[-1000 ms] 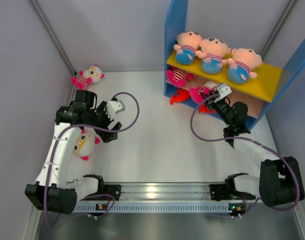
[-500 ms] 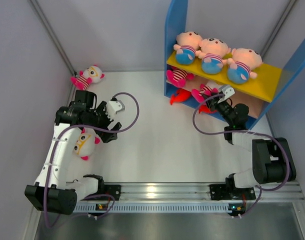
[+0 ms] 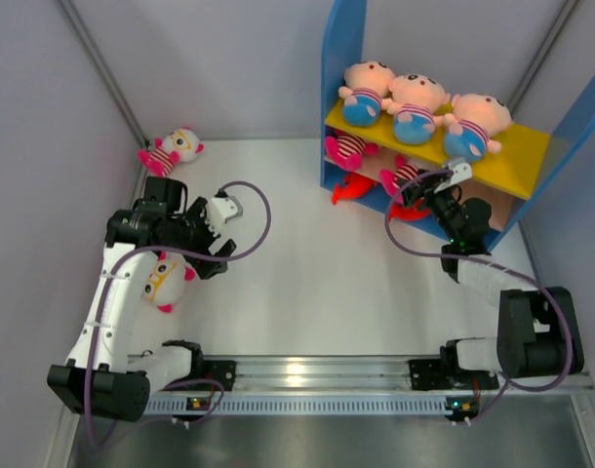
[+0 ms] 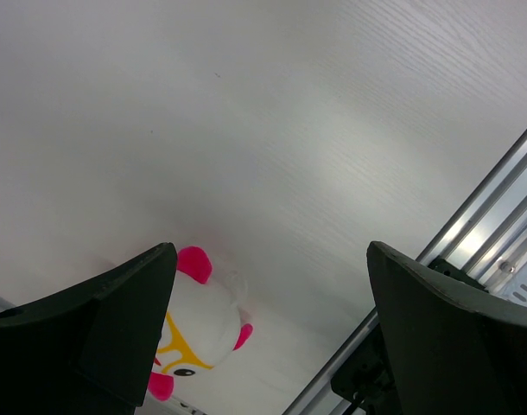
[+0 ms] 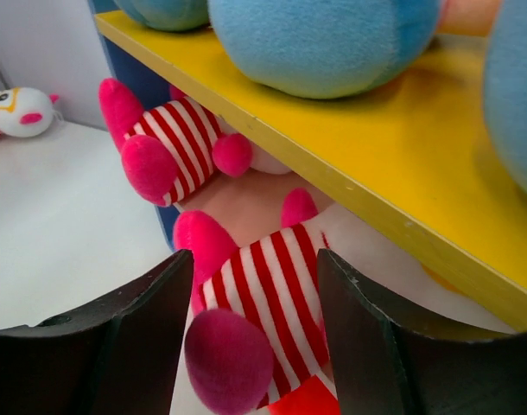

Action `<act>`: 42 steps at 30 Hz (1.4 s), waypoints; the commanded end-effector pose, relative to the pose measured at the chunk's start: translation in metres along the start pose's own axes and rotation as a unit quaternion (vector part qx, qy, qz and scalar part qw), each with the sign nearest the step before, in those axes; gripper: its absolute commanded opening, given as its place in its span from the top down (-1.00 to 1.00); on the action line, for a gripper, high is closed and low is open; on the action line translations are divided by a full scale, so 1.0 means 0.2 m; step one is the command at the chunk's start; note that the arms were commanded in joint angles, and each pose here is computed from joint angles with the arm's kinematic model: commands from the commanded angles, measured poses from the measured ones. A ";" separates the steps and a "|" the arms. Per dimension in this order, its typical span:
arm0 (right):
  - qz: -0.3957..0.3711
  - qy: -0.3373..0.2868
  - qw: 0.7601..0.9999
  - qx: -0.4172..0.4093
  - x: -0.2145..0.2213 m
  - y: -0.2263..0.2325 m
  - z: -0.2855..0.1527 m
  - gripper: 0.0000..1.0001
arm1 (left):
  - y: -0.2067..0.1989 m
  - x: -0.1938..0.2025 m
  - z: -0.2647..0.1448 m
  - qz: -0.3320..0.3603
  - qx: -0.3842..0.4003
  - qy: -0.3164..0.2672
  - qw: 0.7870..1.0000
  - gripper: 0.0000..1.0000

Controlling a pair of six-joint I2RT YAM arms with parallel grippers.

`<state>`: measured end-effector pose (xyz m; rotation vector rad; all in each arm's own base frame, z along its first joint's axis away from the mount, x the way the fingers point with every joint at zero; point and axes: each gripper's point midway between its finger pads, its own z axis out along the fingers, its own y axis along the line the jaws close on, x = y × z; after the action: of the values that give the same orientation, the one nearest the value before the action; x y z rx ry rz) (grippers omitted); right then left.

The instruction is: Place and organize the stuffed toys onto the shelf

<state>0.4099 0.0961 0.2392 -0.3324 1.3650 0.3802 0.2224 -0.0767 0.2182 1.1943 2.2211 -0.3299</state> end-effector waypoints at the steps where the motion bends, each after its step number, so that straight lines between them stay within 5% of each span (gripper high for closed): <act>1: 0.028 0.032 0.996 0.079 -0.03 -0.12 -0.06 -0.20 | -0.01 -0.04 -0.01 0.007 0.003 -0.017 1.000 -0.96; 9: 0.074 0.113 0.979 0.153 0.06 -0.20 -0.16 -0.26 | -0.02 -0.03 0.00 0.007 0.010 -0.018 1.000 -0.96; 19: 0.128 0.125 0.968 0.176 0.09 -0.19 -0.18 -0.43 | -0.03 -0.02 0.00 0.008 0.012 -0.018 1.000 -0.96; 24: 0.138 0.165 0.957 0.194 0.17 -0.24 -0.14 -0.35 | -0.03 -0.02 0.00 0.008 0.011 -0.019 1.000 -0.96; 28: 0.121 0.177 0.960 0.182 0.18 -0.23 -0.06 0.02 | -0.03 -0.02 -0.01 0.010 0.008 -0.018 1.000 -0.96; 42: 0.123 0.139 0.965 0.183 0.09 -0.09 0.28 -0.08 | -0.02 -0.02 -0.01 0.012 0.002 -0.017 1.000 -0.96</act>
<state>0.4514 0.1093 0.2172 0.0258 1.7589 0.3085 0.2194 -0.0793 0.2159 1.2046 2.2136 -0.3536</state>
